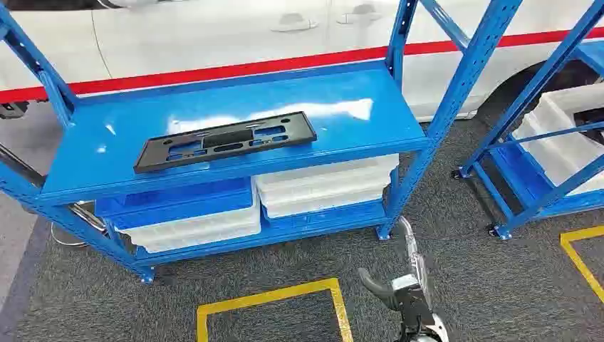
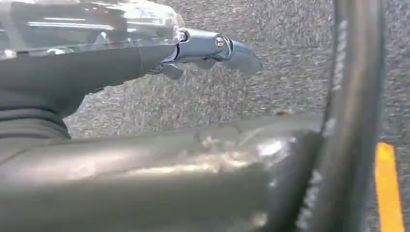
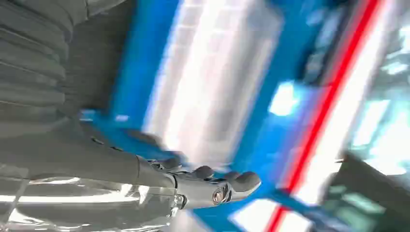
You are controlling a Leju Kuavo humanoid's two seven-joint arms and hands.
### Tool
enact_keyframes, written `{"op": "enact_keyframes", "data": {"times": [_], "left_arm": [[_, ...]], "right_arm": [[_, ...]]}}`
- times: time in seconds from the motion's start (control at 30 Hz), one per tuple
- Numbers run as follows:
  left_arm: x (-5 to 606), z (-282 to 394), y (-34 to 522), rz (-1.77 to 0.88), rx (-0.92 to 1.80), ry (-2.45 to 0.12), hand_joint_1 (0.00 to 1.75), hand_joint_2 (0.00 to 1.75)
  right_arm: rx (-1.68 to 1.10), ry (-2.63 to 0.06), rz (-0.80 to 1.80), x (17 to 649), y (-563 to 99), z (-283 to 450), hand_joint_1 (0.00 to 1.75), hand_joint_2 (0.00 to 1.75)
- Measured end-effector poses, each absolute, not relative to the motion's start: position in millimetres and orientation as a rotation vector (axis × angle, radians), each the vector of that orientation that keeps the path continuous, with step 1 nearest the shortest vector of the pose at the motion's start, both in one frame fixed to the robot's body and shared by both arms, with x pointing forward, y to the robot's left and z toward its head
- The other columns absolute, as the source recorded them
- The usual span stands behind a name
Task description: Take the parts from the cabinet and place them on the table.
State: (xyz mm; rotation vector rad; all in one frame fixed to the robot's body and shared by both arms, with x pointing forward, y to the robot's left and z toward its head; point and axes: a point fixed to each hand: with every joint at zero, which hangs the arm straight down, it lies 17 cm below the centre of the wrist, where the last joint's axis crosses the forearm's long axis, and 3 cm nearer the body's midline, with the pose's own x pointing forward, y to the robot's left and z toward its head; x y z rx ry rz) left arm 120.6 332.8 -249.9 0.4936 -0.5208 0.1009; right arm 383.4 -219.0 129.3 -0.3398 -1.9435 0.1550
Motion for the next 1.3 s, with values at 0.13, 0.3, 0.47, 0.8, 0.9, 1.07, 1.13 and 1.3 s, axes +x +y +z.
{"op": "enact_keyframes", "data": {"times": [0.13, 0.3, 0.47, 0.8, 0.9, 1.07, 1.13, 1.3], "left_arm": [[123.3, -247.2, 349.2, 0.141, 0.515, -0.538, 0.0, 0.0], [124.4, -245.8, 358.7, 0.18, 0.521, -0.549, 0.0, 0.0], [125.8, -246.3, 352.7, 0.143, 0.506, -0.559, 0.0, 0.0], [128.7, -250.0, 333.0, 0.077, 0.442, -0.56, 0.0, 0.0], [128.1, -251.2, 330.5, 0.057, 0.433, -0.552, 0.0, 0.0], [129.7, -252.0, 327.4, 0.023, 0.423, -0.55, 0.0, 0.0], [129.3, -252.6, 327.4, 0.012, 0.419, -0.546, 0.0, 0.0], [131.0, -253.1, 327.3, -0.01, 0.412, -0.544, 0.0, 0.0]], "right_arm": [[-0.284, -2.116, 0.218, 373.4, -193.1, 183.5, 0.0, 1.75], [-0.201, -2.277, 0.309, 353.5, -160.7, 231.7, 0.0, 1.75], [-0.191, -2.316, 0.403, 343.7, -136.5, 243.0, 0.0, 1.75], [-0.377, -2.187, 0.723, 374.4, -81.7, 222.6, 0.0, 1.75], [-0.606, -2.212, 0.896, 380.4, -58.8, 218.6, 0.0, 1.75], [-0.771, -2.34, 0.978, 374.1, -17.4, 234.1, 0.0, 1.75], [-0.871, -2.368, 1.043, 368.3, -2.7, 232.6, 0.0, 1.75], [-1.086, -2.384, 1.203, 359.8, 23.4, 230.2, 0.0, 1.75]]}}
